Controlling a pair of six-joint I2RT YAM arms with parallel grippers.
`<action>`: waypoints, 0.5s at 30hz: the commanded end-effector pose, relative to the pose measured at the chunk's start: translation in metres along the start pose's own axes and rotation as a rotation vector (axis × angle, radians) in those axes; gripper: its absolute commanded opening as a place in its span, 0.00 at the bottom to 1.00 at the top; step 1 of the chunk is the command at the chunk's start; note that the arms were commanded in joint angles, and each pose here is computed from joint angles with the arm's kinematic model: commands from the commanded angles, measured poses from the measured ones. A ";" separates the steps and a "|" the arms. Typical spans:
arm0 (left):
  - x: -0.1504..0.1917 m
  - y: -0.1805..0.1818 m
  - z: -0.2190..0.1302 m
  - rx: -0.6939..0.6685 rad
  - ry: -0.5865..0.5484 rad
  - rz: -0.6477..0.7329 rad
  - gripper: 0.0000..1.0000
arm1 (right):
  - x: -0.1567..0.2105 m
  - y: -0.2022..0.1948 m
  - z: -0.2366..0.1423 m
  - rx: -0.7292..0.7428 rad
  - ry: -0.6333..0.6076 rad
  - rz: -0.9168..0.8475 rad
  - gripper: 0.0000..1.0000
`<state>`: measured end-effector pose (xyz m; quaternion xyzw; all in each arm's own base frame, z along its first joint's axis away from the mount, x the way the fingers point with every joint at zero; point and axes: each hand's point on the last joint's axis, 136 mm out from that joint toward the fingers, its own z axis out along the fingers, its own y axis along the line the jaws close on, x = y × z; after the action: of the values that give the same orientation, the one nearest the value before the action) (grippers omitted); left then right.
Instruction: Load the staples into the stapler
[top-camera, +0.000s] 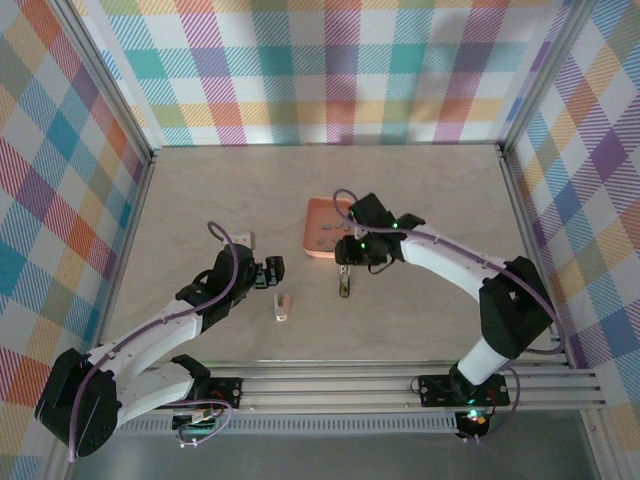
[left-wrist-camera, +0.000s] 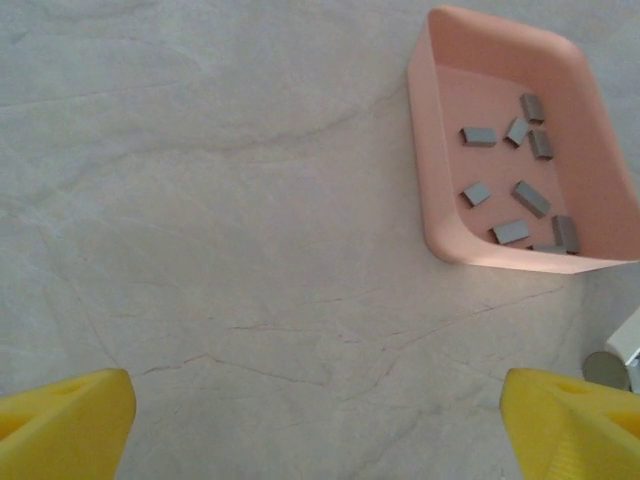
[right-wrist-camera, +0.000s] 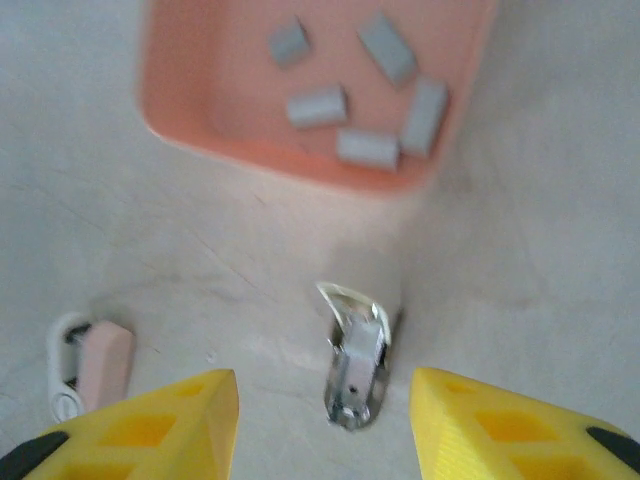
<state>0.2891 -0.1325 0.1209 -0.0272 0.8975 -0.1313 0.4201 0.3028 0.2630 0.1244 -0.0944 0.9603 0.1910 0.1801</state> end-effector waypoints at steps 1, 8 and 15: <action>-0.002 0.007 -0.002 -0.029 0.021 -0.040 0.94 | -0.023 -0.012 -0.011 0.077 0.035 -0.205 0.48; 0.001 0.011 0.000 -0.048 0.061 -0.089 0.95 | -0.078 0.005 0.002 0.043 0.063 -0.152 0.47; 0.000 0.015 0.003 -0.064 0.088 -0.070 0.95 | -0.101 0.018 0.036 -0.009 0.107 -0.419 0.48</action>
<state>0.2888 -0.1186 0.1096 -0.0672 0.9157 -0.1162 0.3788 0.4095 0.2955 0.1395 -0.2070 0.9504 0.1465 0.1802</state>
